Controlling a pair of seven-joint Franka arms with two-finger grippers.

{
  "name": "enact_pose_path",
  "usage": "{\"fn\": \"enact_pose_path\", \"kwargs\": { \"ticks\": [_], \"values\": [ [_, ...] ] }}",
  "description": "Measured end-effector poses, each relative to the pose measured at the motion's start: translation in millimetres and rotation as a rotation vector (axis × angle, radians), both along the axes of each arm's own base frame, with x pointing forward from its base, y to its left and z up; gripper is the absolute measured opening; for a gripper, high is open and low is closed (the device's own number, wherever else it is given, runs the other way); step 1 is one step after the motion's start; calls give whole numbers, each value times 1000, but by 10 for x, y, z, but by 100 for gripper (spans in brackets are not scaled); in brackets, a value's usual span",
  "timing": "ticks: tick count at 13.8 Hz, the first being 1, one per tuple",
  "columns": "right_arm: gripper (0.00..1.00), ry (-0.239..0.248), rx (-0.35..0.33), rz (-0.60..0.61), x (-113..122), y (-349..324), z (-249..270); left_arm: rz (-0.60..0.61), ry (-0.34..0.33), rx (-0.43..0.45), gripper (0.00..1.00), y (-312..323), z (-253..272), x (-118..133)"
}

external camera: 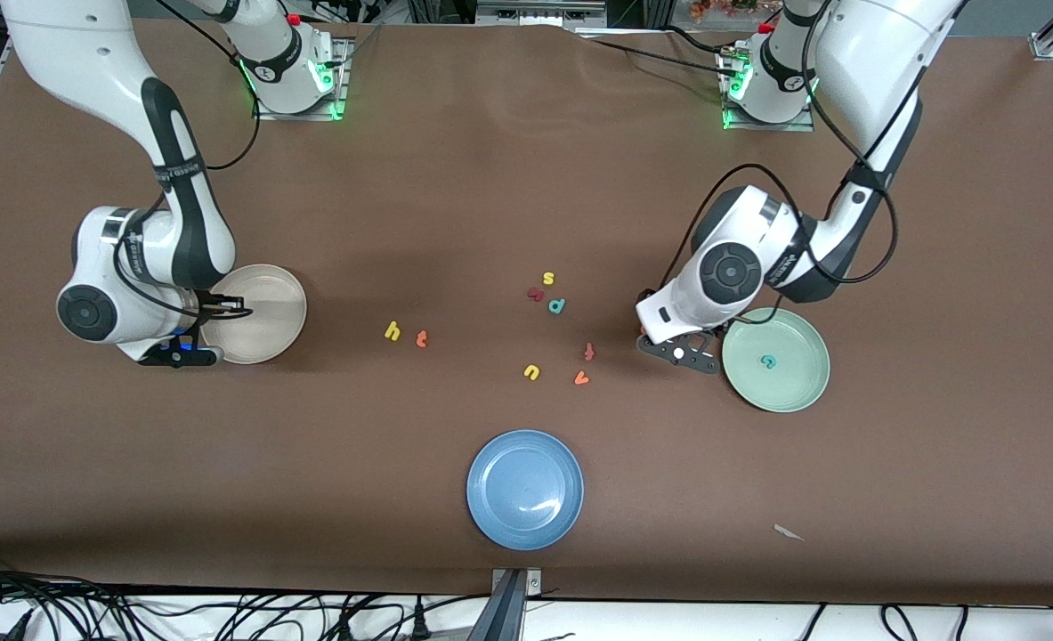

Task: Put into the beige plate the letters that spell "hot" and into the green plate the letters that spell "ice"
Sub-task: 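Drop the ring on the white plate while the left gripper drops c on green, then grasp the orange letter with the left gripper while the right gripper reaches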

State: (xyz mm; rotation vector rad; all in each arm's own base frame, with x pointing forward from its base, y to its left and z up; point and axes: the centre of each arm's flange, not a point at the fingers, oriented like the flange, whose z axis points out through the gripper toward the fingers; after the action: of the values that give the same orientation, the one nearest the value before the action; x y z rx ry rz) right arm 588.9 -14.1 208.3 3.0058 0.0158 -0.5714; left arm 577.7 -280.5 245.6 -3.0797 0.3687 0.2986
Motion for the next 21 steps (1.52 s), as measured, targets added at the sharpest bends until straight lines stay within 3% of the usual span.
{"fn": "enact_pose_path", "kwargs": {
  "ticks": [2, 5, 6, 8, 9, 12, 14, 17, 21],
  "values": [
    [33, 6, -1, 3, -6, -6, -52, 149, 15, 37, 100, -209, -192, -126],
    [63, -18, 4, 1, 55, 23, 88, 269, 10, 39, 99, -323, -450, -170],
    [74, -36, 12, -8, 90, 58, 204, 280, 10, 35, 96, -306, -525, -157],
    [95, -74, 25, -52, 144, 233, 494, 296, 12, 28, 74, -234, -640, -118],
    [98, -93, 31, -82, 159, 414, 622, 303, 12, 26, 61, -204, -675, -103],
    [97, -141, 32, -192, 149, 1185, 818, 312, 8, 12, 51, -205, -764, -91],
    [97, -196, 31, -279, 137, 1655, 814, 309, 4, 6, 28, -241, -739, -89],
    [97, -276, 31, -374, 126, 2172, 530, 313, 0, 6, 28, -218, -726, -65],
    [97, -337, 47, -365, 21, 2685, 39, 279, 12, 28, 28, 89, -450, 133]
  ]
}}
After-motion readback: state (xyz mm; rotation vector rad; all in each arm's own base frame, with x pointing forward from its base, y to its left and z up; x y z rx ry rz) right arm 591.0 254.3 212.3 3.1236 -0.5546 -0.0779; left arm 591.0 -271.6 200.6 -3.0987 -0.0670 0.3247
